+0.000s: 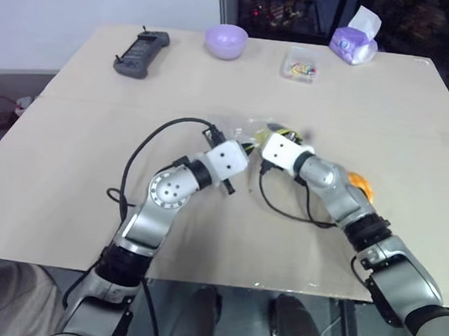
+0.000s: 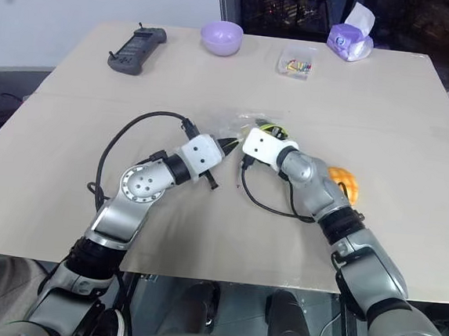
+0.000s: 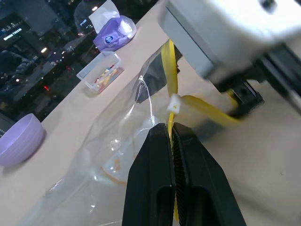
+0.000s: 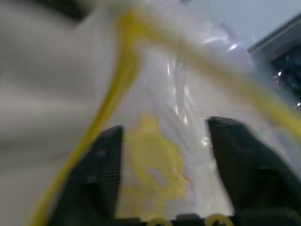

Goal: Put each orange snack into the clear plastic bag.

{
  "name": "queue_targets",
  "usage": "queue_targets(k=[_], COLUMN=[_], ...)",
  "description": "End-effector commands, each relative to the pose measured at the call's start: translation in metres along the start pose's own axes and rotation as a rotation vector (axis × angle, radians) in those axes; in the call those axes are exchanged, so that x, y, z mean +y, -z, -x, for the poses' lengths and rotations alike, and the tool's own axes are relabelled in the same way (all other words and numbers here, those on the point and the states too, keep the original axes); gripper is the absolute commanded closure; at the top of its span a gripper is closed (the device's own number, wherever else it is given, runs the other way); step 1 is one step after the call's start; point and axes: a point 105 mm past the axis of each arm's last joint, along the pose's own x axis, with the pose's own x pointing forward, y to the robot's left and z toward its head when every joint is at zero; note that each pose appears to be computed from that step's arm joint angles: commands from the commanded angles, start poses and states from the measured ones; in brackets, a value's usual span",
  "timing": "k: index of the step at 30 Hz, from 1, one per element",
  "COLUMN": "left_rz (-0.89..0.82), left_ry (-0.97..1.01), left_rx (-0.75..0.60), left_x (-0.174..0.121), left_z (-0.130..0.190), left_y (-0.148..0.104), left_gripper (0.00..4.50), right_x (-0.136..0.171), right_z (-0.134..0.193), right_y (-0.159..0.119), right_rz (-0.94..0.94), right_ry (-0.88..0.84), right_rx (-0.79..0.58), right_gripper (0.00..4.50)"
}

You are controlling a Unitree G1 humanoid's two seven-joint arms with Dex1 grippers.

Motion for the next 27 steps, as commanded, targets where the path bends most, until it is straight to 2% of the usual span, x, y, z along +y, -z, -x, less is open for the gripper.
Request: queue_targets(k=[1,4,8,10,12,14,19,21,23,27], left_rz=[-0.013,-0.014,-0.027,-0.03,-0.033,-0.032,-0.026,-0.023,-0.021,-0.02], left_ry=[-0.013,-0.02,-0.044,-0.054,-0.061,-0.063,-0.07,-0.072,-0.073,-0.075], left_rx=[-0.044,-0.046,-0.03,-0.021,-0.013,-0.011,-0.014,-0.017,-0.019,-0.018], left_x=[0.003,0.004,0.008,0.01,0.012,0.012,0.013,0.012,0.012,0.012], left_z=[-0.001,-0.002,-0.002,-0.002,-0.003,-0.004,-0.006,-0.007,-0.007,-0.006], left_y=[-0.01,-0.011,-0.009,-0.007,-0.005,-0.005,-0.006,-0.006,-0.007,-0.006], left_gripper=[4.5,4.5,4.5,4.5,4.5,4.5,4.5,4.5,4.5,4.5], right_x=[-0.015,-0.022,-0.027,-0.027,-0.032,-0.038,-0.065,-0.076,-0.079,-0.058], right_z=[0.003,0.01,0.019,0.032,0.058,0.08,0.12,0.132,0.146,0.182], right_y=[0.0,0.005,0.005,-0.004,-0.018,-0.027,-0.029,-0.015,0.015,0.063], right_rz=[0.152,0.283,0.232,0.14,-0.062,-0.156,-0.398,-0.498,-0.61,-0.792], right_ry=[0.031,0.032,0.015,-0.045,-0.129,-0.166,-0.131,-0.064,0.013,0.07], right_rx=[-0.005,0.007,-0.004,-0.04,-0.114,-0.153,-0.172,-0.129,-0.032,0.12], right_gripper=[0.03,0.03,0.03,0.03,0.03,0.03,0.03,0.03,0.03,0.03])
